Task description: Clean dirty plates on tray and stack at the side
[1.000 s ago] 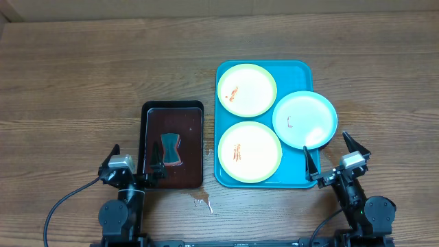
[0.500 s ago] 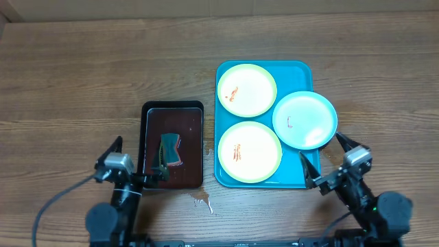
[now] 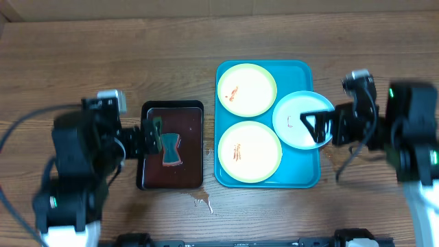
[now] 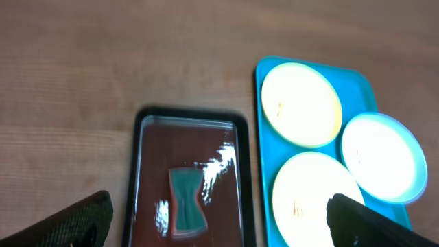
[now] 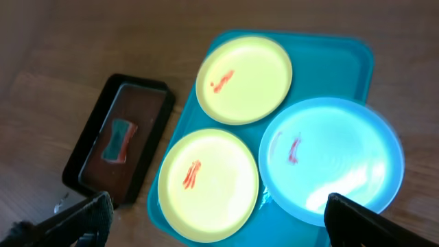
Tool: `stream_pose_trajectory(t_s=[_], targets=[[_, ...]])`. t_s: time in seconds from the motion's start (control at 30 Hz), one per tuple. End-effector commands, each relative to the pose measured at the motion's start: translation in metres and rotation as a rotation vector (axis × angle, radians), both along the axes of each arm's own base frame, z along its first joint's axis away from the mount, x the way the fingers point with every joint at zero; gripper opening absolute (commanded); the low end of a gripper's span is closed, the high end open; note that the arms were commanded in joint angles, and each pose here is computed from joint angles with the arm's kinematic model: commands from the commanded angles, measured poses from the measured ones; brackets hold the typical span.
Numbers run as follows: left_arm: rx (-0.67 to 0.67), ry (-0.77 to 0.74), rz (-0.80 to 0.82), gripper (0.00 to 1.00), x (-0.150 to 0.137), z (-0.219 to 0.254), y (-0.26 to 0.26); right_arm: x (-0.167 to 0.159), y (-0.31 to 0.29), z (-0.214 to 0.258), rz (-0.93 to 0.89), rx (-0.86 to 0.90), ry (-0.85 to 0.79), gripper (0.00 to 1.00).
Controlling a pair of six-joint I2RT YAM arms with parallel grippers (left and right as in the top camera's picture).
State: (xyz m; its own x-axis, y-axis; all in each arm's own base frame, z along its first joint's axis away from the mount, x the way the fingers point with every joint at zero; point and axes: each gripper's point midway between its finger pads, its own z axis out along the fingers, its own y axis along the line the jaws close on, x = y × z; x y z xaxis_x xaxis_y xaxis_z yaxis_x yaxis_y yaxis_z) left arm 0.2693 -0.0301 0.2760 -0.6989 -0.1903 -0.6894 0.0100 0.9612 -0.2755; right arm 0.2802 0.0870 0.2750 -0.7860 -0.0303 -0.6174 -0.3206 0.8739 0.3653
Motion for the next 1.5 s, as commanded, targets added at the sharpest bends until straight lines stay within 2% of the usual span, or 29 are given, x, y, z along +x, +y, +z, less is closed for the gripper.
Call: stream_pose_trajectory(t_s=[0.0, 0.07, 0.13, 0.27, 0.37, 0.4, 0.5, 0.57, 0.67, 0.8, 1.0, 1.23, 1.33, 1.47], targets=[[-0.011, 0.077, -0.028, 1.0, 0.013, 0.005, -0.003, 0.02, 0.002, -0.014, -0.056, 0.057, 0.14, 1.0], [-0.029, 0.138, -0.038, 1.0, 0.018, -0.005, -0.006, 0.025, 0.007, -0.032, -0.082, 0.11, 0.255, 1.0], [-0.114, 0.23, -0.026, 1.0, 0.018, -0.02, -0.015, 0.02, 0.014, -0.057, -0.056, 0.112, 0.367, 1.0], [-0.198, 0.35, -0.079, 1.0, 0.014, -0.039, -0.031, 0.0, 0.028, -0.102, -0.009, -0.005, 0.464, 1.0], [-0.204, 0.402, -0.077, 1.0, 0.017, -0.051, -0.031, -0.013, 0.03, -0.143, -0.099, -0.13, 0.531, 0.99], [-0.199, 0.418, -0.085, 1.0, 0.016, -0.055, -0.031, -0.017, 0.028, -0.159, -0.141, -0.177, 0.543, 0.93], [-0.182, 0.464, -0.112, 1.0, 0.012, -0.064, -0.032, -0.025, 0.026, -0.195, -0.229, -0.239, 0.546, 0.67], [-0.161, 0.482, -0.141, 1.0, 0.01, -0.07, -0.032, -0.028, 0.028, -0.216, -0.235, -0.237, 0.536, 0.57], [-0.121, 0.502, -0.212, 0.95, 0.006, -0.076, -0.039, -0.029, 0.027, -0.235, -0.236, -0.226, 0.512, 0.56], [-0.036, 0.52, -0.21, 0.87, 0.003, -0.082, -0.038, -0.019, 0.032, -0.238, -0.221, -0.2, 0.457, 0.51], [0.073, 0.536, -0.069, 0.8, 0.007, -0.088, -0.025, -0.017, 0.035, -0.259, -0.194, -0.22, 0.493, 0.45], [0.162, 0.538, 0.048, 0.79, 0.007, -0.091, -0.014, -0.018, 0.035, -0.284, -0.2, -0.244, 0.554, 0.26], [0.167, 0.546, 0.097, 0.77, 0.007, -0.096, -0.01, -0.011, 0.036, -0.28, -0.202, -0.238, 0.534, 0.12], [0.153, 0.573, 0.12, 0.77, 0.007, -0.119, -0.011, -0.002, 0.04, -0.273, -0.202, -0.228, 0.512, 0.06]])
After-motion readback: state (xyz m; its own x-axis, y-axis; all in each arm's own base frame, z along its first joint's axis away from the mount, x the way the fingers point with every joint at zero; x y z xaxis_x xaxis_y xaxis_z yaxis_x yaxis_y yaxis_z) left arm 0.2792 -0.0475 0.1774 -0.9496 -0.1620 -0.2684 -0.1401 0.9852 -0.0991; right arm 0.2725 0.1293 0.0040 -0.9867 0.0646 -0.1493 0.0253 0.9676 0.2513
